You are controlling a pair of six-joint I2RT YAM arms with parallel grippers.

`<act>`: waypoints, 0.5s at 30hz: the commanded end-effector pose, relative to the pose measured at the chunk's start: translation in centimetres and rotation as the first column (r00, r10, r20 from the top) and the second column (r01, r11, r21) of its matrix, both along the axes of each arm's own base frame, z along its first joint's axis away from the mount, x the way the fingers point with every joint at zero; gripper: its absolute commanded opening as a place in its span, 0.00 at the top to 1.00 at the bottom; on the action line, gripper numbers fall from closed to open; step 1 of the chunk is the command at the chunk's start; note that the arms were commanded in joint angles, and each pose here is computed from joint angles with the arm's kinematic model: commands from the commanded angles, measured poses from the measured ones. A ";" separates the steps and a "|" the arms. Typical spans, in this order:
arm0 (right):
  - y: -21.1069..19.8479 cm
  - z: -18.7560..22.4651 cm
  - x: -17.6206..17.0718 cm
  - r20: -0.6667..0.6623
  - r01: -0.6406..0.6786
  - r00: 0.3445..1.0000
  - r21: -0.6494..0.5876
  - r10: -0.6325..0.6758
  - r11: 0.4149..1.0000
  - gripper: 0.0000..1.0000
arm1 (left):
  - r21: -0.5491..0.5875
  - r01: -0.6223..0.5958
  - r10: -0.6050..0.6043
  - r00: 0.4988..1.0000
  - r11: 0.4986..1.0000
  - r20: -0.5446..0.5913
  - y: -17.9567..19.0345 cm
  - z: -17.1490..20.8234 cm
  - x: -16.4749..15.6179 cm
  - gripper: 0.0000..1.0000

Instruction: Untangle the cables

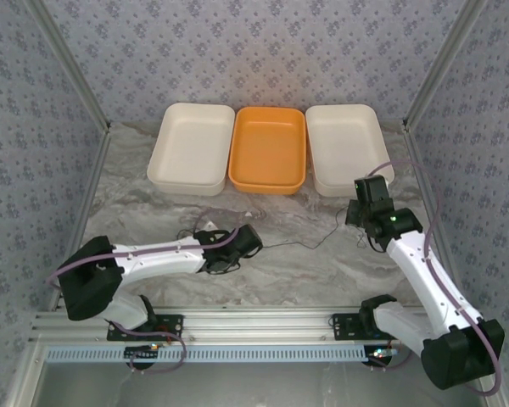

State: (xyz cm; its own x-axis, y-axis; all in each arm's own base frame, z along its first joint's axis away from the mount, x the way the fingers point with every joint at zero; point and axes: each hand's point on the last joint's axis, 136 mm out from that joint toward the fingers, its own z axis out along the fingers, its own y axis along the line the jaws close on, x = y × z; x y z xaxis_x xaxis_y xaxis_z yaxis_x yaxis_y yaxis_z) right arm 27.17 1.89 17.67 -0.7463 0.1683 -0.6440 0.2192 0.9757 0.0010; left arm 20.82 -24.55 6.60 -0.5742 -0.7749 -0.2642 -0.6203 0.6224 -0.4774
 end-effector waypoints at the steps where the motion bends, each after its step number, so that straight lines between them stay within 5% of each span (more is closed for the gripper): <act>1: -0.6 0.0 -0.6 -0.003 0.033 0.999 0.001 -0.033 0.999 1.00 | -0.051 -0.129 0.130 0.991 0.990 0.025 0.0 -0.3 0.6 0.33; 8: -0.4 0.1 -0.6 0.012 0.029 1.000 0.023 -0.029 0.999 1.00 | -0.031 -0.268 0.268 0.963 0.963 0.004 1.4 -2.0 0.9 0.40; 15: -0.2 -0.1 -0.9 0.010 0.021 1.000 0.033 -0.022 0.999 1.00 | -0.059 -0.282 0.279 0.959 0.958 -0.045 0.1 -3.6 2.0 0.45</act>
State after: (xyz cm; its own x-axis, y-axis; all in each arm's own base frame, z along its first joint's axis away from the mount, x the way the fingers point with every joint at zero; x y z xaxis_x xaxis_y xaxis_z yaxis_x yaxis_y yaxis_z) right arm 26.84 1.82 18.14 -0.7279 0.1871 -0.6597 0.2264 0.9737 0.0263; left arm 22.29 -23.73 2.87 -0.3966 -0.8879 -0.2330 -0.7561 0.4599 -0.4656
